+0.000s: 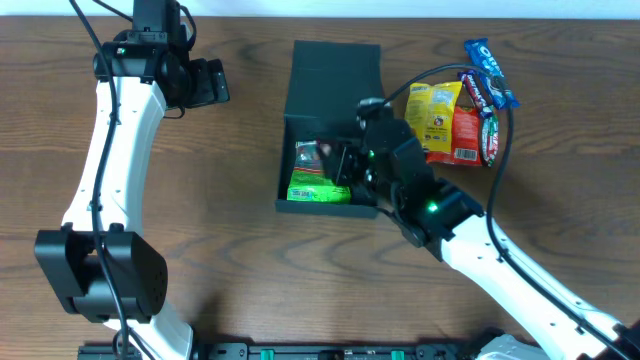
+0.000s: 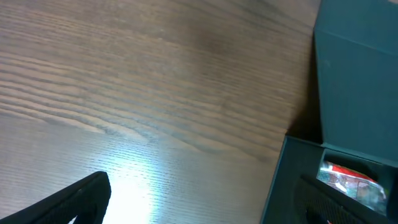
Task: Pack container
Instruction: 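Carry the green bag into the box and release it with the right gripper, then move the right gripper back to the snacks and grasp the blue Oreo pack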
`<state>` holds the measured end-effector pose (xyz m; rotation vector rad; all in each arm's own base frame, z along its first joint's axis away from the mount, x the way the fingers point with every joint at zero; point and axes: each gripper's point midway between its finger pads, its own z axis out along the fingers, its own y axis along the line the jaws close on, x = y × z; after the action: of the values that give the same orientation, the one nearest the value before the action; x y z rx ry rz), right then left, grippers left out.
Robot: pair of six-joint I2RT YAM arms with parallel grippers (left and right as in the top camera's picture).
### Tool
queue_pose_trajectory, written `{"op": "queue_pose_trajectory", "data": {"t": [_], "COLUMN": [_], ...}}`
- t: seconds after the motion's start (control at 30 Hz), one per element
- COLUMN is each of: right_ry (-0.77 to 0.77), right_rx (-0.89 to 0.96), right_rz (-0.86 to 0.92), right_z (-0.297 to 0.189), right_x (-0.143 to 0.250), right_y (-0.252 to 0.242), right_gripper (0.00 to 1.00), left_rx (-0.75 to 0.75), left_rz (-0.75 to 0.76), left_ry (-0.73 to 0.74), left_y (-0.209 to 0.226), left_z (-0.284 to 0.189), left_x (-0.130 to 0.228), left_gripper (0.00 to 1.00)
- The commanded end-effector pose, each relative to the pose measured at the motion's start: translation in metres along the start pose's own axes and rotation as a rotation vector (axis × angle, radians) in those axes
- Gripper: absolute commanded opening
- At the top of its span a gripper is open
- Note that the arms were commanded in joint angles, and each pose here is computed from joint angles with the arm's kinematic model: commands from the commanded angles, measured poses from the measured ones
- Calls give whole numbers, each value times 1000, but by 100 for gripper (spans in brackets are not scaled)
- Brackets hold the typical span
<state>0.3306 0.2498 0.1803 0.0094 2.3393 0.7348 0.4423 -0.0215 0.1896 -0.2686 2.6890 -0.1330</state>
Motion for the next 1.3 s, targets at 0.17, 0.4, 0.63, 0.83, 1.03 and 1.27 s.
{"op": "queue_pose_trajectory", "data": {"t": [0.17, 0.4, 0.63, 0.83, 1.03, 1.27], "right_ry": [184, 297, 316, 234, 128, 293], "right_rx": [118, 183, 212, 139, 260, 429], "right_rz": [-70, -106, -128, -200, -275, -159], "right_z": [55, 83, 105, 101, 51, 48], "right_x": [53, 88, 98, 56, -14, 26], "right_y": [-38, -66, -86, -55, -37, -88], "right_gripper": [1, 1, 1, 1, 1, 1], "left_rx": [91, 83, 121, 136, 221, 330], "left_rz": [12, -1, -11, -16, -39, -144], "left_ry": [43, 167, 231, 258, 337, 422], "left_y": [-15, -8, -11, -13, -22, -34], "left_z": [0, 27, 40, 44, 58, 85], "left_x": [8, 48, 69, 78, 107, 150], "left_gripper": [95, 95, 95, 95, 15, 6]}}
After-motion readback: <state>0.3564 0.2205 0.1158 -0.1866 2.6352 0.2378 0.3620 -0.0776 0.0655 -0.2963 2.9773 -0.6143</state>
